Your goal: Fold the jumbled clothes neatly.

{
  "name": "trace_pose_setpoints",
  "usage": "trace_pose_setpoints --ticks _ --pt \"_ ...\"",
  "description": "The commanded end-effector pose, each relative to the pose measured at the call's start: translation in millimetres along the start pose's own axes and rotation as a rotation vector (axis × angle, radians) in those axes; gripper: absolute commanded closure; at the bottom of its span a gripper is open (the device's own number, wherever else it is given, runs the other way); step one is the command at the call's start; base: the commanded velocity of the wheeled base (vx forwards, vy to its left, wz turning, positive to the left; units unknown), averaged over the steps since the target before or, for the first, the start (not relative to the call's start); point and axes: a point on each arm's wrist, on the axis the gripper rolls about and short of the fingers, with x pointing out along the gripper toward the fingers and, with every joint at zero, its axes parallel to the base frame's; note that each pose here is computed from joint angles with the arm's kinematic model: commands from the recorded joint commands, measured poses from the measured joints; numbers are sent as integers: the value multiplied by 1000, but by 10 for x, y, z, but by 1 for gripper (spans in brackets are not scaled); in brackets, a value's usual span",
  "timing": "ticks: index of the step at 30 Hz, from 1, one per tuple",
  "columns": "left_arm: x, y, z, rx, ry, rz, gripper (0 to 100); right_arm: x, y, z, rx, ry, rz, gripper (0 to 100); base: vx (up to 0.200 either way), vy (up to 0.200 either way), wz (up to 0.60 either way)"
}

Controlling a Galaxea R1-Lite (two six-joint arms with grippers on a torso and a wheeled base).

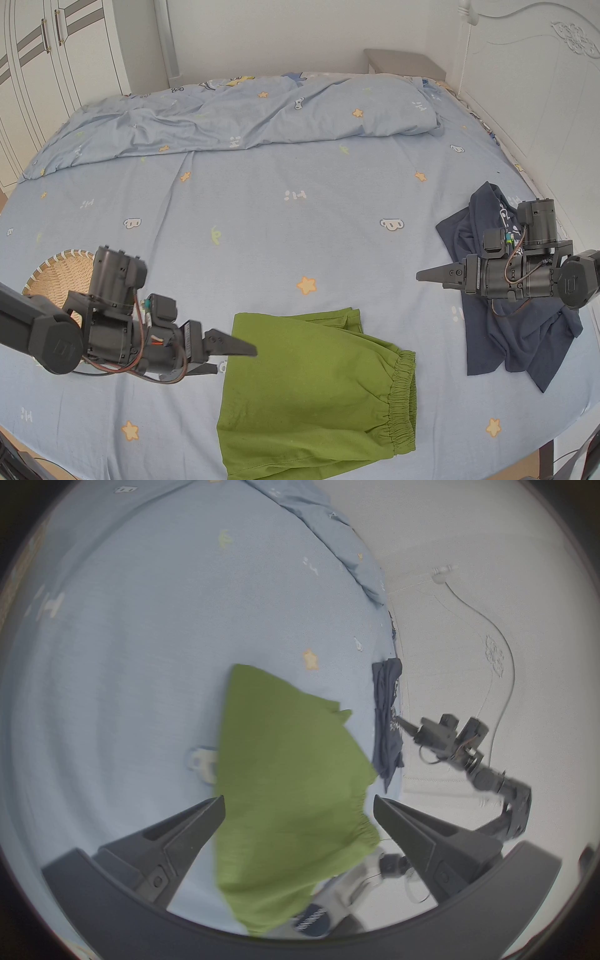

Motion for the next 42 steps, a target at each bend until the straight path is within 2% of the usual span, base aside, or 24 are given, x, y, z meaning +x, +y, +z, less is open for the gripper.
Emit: trace_pose_setpoints --ticks 1,4,5,7,12,16,25,33,34,37,42 --pt "15 894 -183 7 55 1 0 -140 151 -3 -28 -25 23 0 0 0 0" --pt "80 922 -199 -12 81 3 0 -152 159 -2 -30 -27 24 0 0 0 0" --pt "180 885 -249 -2 124 -9 0 -154 156 1 -30 -29 23 0 0 0 0" --pt "234 867 -275 5 146 -12 0 -151 155 3 -30 -29 24 0 0 0 0" --pt "374 725 -350 14 206 -38 0 -128 144 -3 -30 -25 23 0 0 0 0" --pt "472 590 -482 61 240 -78 0 -137 110 19 -27 -35 15 0 0 0 0" --pt "759 394 -515 85 189 -188 0 -100 105 8 -25 -26 16 0 0 0 0" --pt "837 401 -550 56 178 -205 0 -72 97 5 -24 -21 17 0 0 0 0" --pt "837 401 -544 54 176 -205 100 -62 95 -1 -23 -16 17 0 0 0 0" --pt "839 402 -520 47 171 -203 100 -55 94 -8 -22 -13 18 0 0 0 0" --pt "752 398 -430 -22 140 -211 100 -55 92 -13 -21 -12 17 0 0 0 0"
